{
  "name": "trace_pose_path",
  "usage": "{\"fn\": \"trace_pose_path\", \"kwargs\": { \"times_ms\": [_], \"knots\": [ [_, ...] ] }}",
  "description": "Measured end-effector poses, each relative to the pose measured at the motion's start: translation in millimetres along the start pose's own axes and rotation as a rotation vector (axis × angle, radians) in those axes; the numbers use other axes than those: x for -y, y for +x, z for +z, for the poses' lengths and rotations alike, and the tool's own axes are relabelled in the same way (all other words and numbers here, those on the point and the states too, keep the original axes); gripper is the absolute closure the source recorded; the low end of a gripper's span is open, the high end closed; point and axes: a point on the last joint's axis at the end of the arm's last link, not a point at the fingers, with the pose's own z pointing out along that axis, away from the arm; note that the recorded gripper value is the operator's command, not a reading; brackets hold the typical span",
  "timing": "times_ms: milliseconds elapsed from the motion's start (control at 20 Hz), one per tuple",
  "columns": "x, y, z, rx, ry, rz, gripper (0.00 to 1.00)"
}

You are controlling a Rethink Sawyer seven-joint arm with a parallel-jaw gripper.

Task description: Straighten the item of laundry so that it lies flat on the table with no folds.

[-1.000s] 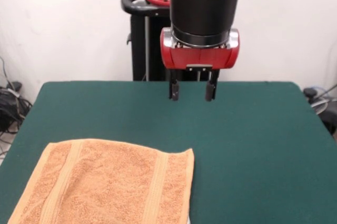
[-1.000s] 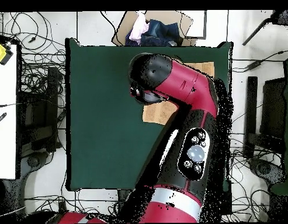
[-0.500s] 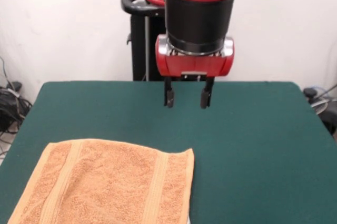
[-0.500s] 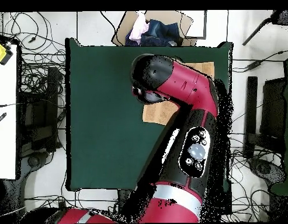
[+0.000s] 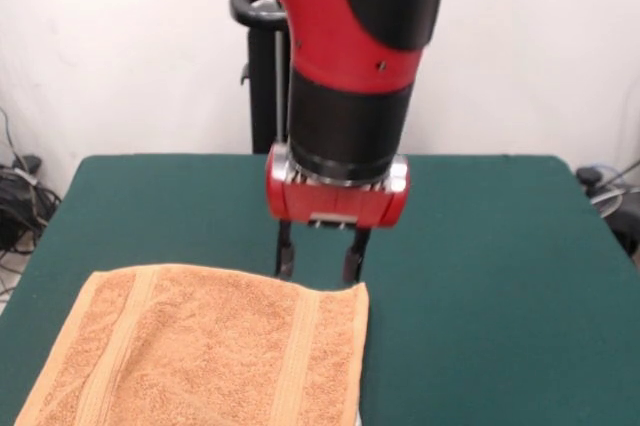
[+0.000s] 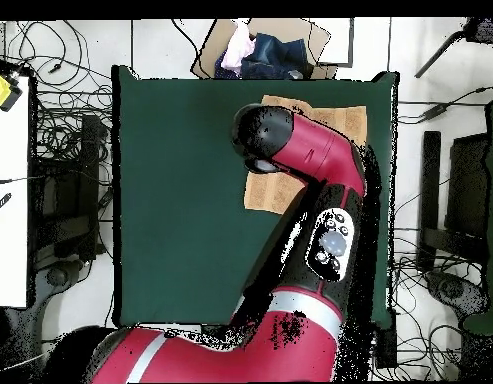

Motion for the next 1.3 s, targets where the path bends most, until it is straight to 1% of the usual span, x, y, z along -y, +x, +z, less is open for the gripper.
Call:
{"fn": "trace_pose_path", "kwargs": {
  "times_ms": [100, 200, 350, 400, 650, 850, 1100, 1200, 1300],
  "knots": [
    [1, 0, 13, 0.021, 0.016, 0.000, 0.00],
    [2, 0, 19, 0.030, 0.023, 0.000, 0.00],
    [2, 5, 33, 0.038, 0.035, 0.002, 0.00],
    [2, 10, 40, 0.037, 0.041, 0.004, 0.00],
    [4, 20, 49, 0.034, 0.048, 0.010, 0.00],
    [6, 30, 56, 0.049, 0.065, 0.018, 0.00],
    [10, 42, 64, 0.090, 0.098, 0.028, 0.00],
    [12, 49, 69, 0.127, 0.124, 0.033, 0.00],
    [13, 51, 70, 0.143, 0.135, 0.034, 0.00]
  ]
}}
